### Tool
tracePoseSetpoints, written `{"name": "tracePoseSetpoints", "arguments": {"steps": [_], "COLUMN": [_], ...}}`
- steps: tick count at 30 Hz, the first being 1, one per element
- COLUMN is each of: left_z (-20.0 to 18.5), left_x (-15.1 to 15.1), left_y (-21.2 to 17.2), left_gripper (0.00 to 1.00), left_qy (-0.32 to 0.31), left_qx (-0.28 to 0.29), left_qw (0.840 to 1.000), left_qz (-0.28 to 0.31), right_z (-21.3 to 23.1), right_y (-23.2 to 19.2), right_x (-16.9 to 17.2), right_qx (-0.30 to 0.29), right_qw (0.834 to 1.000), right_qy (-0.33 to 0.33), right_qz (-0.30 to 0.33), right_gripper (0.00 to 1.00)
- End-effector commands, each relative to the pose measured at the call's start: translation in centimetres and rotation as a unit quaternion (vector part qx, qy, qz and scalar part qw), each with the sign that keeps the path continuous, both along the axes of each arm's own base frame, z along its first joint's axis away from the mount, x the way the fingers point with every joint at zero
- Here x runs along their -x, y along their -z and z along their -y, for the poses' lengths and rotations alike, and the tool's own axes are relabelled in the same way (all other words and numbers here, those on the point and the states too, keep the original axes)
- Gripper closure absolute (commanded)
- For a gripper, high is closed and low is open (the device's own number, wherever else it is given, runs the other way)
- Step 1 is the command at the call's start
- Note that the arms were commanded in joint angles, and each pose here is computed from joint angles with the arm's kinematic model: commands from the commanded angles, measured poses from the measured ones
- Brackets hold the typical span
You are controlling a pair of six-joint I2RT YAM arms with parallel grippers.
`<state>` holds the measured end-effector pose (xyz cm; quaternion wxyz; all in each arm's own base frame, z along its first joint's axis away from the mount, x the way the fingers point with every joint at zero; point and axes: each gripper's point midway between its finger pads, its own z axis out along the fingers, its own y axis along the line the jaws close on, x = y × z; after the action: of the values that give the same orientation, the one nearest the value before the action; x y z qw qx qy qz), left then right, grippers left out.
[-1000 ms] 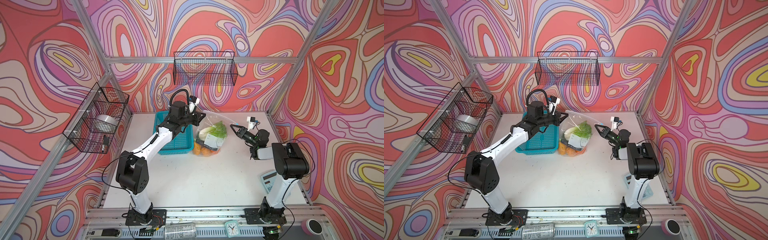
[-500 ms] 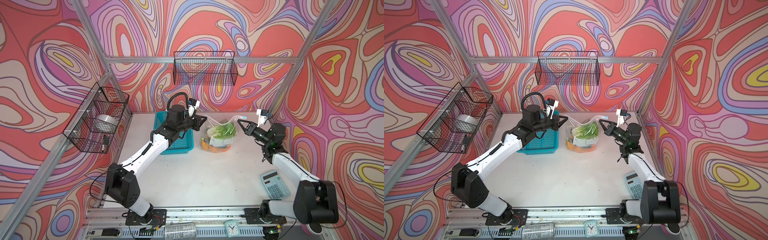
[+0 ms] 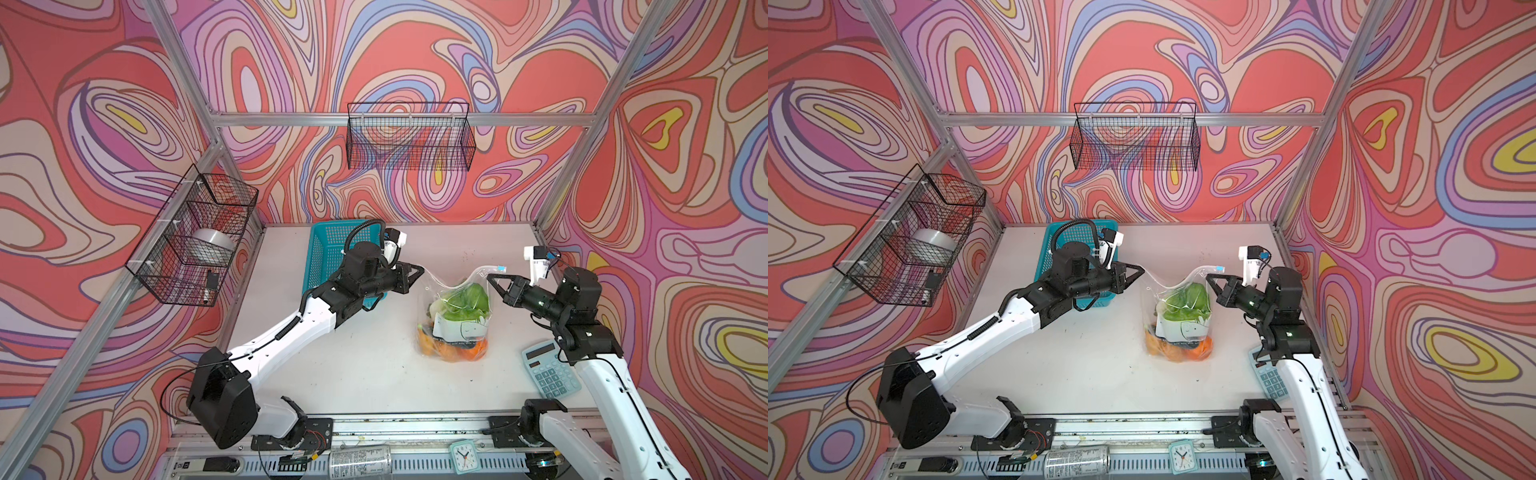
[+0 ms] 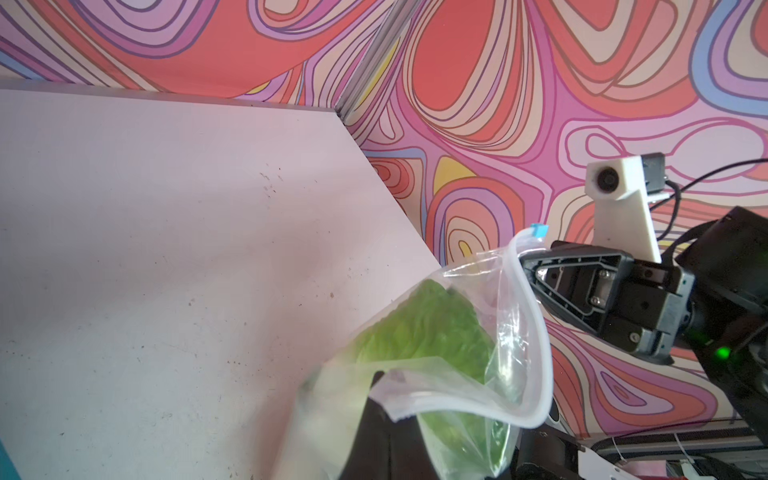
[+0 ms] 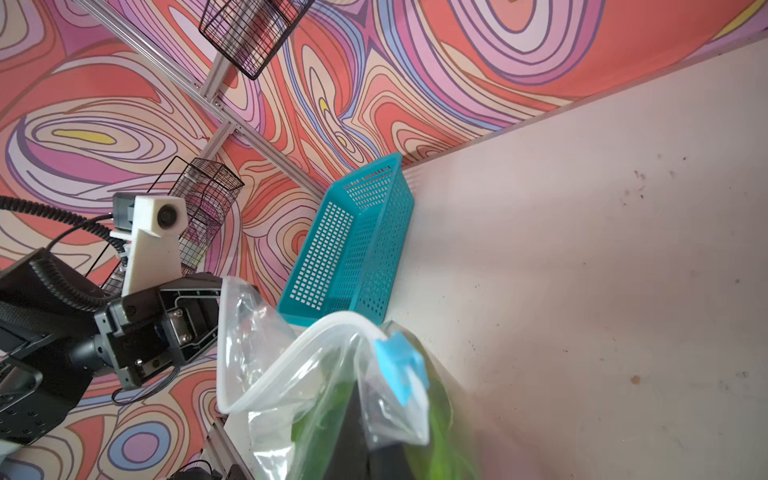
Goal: Place the food in the zip-top bag and seal the zipper
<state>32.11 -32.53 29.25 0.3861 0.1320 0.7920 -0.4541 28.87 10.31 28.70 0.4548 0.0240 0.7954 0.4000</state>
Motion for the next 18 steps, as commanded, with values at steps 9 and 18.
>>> {"name": "tracePoseSetpoints", "arguments": {"steps": [9,18], "left_z": [1.1,-0.7], "left_x": [-9.5,-14.3], "left_y": [4.2,4.7], "left_gripper": [1.00,0.00], "left_qy": [-0.078,-0.127], "left_qx": [-0.035,-0.079], "left_qw": [0.996,0.988], "left_qz": [0.017,0.027], "right_z": [2.9,4.4], "right_y": [5.4,11.3], "right_x": [-10.0,-17.6], "right_qx": [-0.009,0.018], "right_qw": [0.994,0.988], "right_qy": [0.107,0.146], "right_qz": [-0.005,-0.049], "right_gripper": [1.00,1.00]}}
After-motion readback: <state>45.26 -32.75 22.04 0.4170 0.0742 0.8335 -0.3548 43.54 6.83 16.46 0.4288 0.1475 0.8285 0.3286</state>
